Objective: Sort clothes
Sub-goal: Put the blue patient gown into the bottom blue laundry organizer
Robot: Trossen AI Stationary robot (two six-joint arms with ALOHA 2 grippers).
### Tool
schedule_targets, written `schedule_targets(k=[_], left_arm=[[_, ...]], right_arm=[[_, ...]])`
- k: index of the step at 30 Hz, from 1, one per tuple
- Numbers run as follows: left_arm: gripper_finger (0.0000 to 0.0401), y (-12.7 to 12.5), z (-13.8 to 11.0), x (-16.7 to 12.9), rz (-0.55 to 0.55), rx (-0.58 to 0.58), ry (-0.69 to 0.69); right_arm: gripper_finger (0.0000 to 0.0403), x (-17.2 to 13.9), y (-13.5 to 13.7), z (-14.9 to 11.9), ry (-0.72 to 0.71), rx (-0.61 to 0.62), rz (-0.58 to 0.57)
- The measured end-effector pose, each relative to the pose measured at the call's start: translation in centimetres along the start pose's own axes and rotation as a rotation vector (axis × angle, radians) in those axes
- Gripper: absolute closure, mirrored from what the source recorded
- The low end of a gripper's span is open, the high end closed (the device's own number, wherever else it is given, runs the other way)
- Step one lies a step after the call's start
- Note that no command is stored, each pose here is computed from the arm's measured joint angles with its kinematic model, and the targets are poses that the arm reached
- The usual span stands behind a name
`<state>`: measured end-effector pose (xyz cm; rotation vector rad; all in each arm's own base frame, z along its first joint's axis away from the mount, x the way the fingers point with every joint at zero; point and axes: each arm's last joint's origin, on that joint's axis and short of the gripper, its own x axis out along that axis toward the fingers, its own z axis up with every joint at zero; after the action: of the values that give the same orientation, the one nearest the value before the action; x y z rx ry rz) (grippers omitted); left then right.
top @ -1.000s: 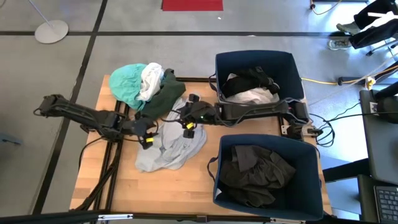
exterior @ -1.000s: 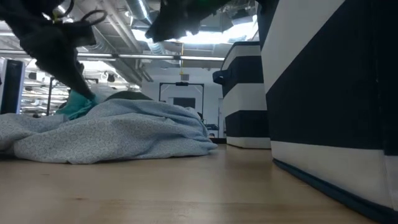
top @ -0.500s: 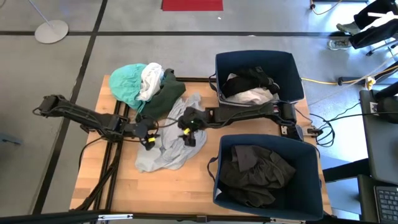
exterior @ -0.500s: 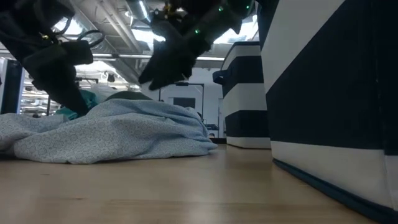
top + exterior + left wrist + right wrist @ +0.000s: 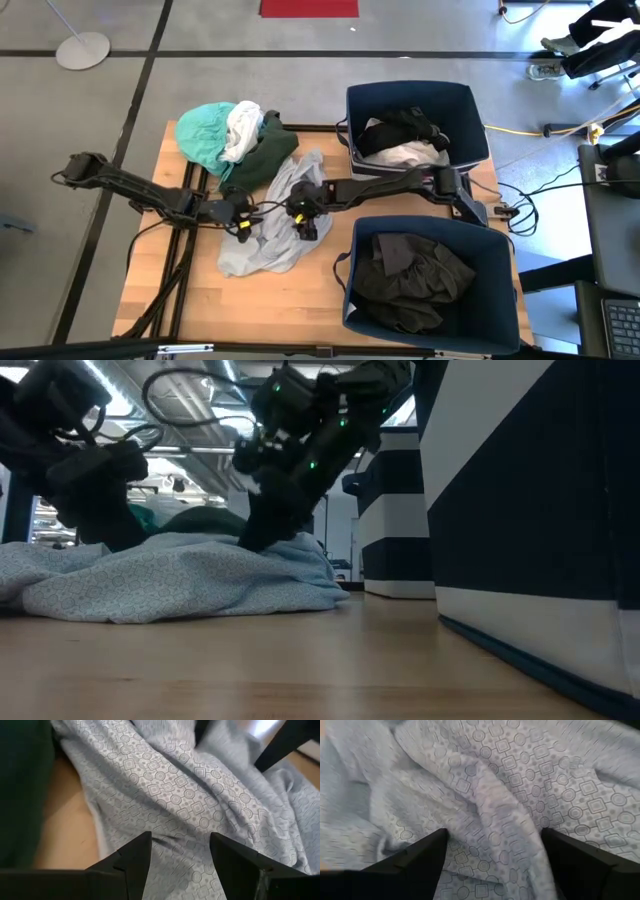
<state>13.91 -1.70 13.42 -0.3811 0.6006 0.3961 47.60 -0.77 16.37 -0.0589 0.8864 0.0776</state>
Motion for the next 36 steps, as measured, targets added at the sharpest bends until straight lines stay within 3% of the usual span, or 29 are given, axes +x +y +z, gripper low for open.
schedule_targets(k=[12, 16, 25, 32, 36], left_arm=[[0.0208, 0.7, -1.4, 0.6, -0.037, -0.070, -0.052], [0.0208, 0.8, -1.5, 0.6, -0.035, -0.069, -0.052], [0.0208, 1.0, -1.3, 0.6, 0.039, -0.045, -0.103], [0.0208, 1.5, -1.0, 0.5, 0.214, -0.034, -0.222], [0.0208, 1.8, -0.8, 0.3, 0.343, -0.040, -0.315]], right_arm=[[0.0077, 3.0, -0.2, -1.4, 0.032, -0.002, -0.061], [0.0097, 3.8, -0.2, -2.0, 0.055, -0.001, -0.067], [0.0231, 4.8, -0.2, -3.0, 0.100, 0.002, -0.075], [0.0345, 4.8, -0.3, -3.2, 0.121, 0.004, -0.149], [0.0376, 4.7, -0.4, -3.4, 0.146, 0.002, -0.176]])
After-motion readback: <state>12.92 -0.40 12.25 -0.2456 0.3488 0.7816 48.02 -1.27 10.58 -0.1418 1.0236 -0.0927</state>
